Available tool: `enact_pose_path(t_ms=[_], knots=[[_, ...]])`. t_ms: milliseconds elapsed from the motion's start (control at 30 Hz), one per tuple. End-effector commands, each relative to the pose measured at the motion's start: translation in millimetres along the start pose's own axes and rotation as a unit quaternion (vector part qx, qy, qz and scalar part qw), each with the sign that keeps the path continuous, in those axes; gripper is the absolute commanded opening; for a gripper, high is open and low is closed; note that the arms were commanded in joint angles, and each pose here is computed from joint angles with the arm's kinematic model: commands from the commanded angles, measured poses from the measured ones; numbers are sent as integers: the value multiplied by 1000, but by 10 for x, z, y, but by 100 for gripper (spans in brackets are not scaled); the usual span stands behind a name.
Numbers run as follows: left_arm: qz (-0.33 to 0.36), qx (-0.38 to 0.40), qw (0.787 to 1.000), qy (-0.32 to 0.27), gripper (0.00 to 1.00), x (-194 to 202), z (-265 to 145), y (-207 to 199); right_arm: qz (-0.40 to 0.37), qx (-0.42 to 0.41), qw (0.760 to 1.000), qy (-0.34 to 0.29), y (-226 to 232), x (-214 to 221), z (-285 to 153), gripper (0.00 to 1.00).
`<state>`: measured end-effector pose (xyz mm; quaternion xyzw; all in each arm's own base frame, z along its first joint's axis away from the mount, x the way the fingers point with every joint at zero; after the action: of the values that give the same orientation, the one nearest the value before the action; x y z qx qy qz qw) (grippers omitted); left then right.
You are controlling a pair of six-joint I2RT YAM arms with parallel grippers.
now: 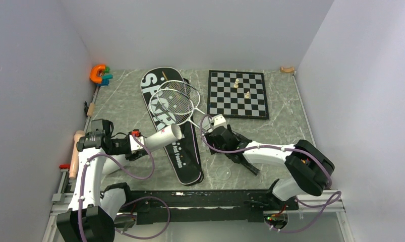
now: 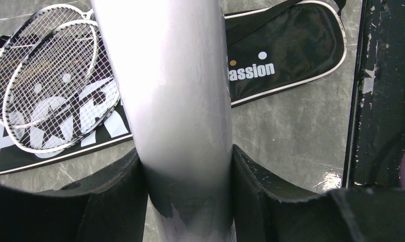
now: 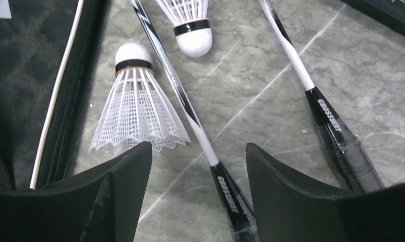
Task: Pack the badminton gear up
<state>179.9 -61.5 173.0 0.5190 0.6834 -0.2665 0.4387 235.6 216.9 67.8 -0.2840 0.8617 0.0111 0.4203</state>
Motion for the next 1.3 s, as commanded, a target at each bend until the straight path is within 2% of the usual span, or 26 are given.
enact_pose_path(t_ms=[0, 167, 400, 500, 633, 767, 1033, 1167, 1267], knots=[[15, -1, 999, -31, 40, -185, -30, 11, 22, 19, 998, -54, -3, -250, 71, 71], [9, 1, 999, -32, 40, -178, -22, 14, 26, 24, 996, -85, 43, -343, 141, 65], [8, 2, 1000, -29, 40, -170, -25, 11, 22, 2, 996, -85, 191, -335, 257, 57], [7, 2, 1000, -29, 40, -172, -25, 15, 23, -2, 996, -92, 217, -366, 225, 47], [4, 3, 999, -31, 40, -174, -20, 12, 32, 0, 994, -105, 212, -444, 136, 18], [3, 4, 1000, -30, 40, -154, -13, 8, 46, -2, 992, -115, 189, -527, 30, 1], [8, 6, 1000, -22, 41, -92, 2, -6, 73, -36, 987, -138, 133, -792, -366, 0], [21, 12, 1000, -17, 41, -45, 18, -34, 86, -106, 978, -158, 142, -1006, -799, 0], [42, 20, 999, -18, 41, -29, 29, -63, 98, -194, 961, -173, 115, -1134, -1157, 0]])
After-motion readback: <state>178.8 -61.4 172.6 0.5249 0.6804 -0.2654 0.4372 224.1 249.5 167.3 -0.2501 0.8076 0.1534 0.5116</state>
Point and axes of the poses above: each gripper's point midway between its finger pads, its own z axis out along the fingers, its own y axis along the line the jaws close on, x = y × z, the point moved 4 cm from there along -z, back along the fingers, and after that the axes turned 13 degrees about -z, right-handed, at the moved point
